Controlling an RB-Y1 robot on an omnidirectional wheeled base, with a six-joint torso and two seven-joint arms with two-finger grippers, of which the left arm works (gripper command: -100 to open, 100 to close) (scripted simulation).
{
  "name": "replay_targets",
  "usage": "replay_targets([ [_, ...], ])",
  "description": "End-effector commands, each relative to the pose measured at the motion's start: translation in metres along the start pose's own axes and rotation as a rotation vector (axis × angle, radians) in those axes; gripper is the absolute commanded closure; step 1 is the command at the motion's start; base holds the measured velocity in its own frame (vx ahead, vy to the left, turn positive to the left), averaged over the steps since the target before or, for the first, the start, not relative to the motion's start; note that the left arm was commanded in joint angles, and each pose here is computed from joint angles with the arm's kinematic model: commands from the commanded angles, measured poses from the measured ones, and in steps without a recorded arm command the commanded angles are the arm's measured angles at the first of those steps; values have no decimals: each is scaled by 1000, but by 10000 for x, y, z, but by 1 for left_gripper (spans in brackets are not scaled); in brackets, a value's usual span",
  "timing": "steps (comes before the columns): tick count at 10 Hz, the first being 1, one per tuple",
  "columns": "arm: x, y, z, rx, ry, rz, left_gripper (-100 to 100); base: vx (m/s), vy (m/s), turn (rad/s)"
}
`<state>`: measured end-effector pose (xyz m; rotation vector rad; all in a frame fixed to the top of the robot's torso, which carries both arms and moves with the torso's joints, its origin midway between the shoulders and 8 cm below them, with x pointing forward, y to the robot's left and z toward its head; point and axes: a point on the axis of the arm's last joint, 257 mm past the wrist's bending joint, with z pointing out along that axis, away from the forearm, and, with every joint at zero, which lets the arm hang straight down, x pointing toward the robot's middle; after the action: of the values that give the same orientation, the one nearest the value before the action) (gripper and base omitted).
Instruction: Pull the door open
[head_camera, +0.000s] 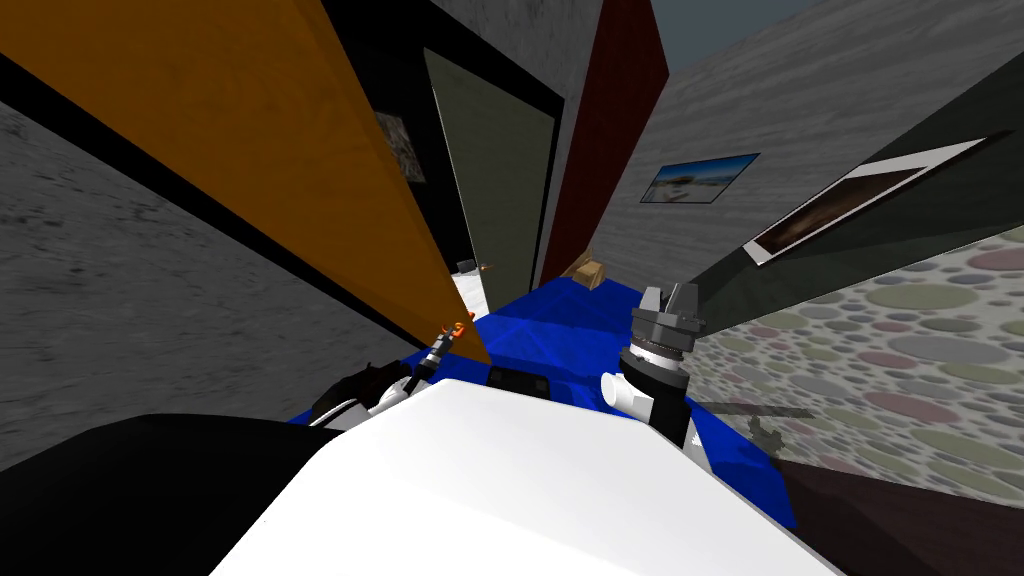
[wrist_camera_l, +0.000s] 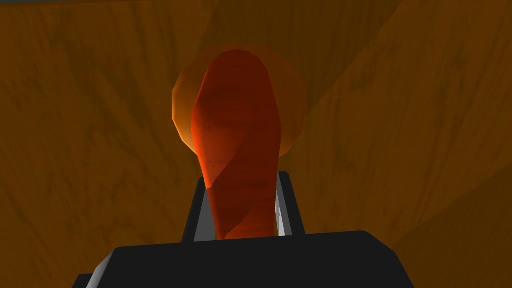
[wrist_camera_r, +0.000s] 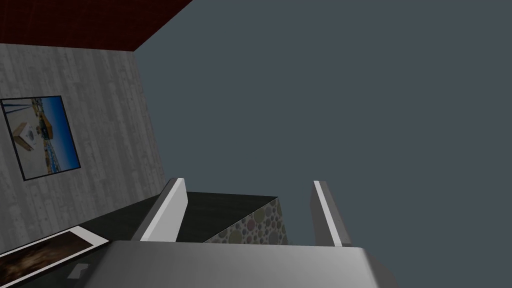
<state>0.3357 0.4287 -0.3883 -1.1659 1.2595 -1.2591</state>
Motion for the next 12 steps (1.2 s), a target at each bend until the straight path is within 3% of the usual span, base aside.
replay_targets([
  [1,100,43,17,-2,17,-12,100,-68,16,-20],
  [3,119,42,49,-1,19,-12,100,-49,12,-16],
  [4,155,41,111,0,25,-13,100,-87,43,-51],
  [12,281,34,340,-1,41,-11,100,-107,41,-49],
])
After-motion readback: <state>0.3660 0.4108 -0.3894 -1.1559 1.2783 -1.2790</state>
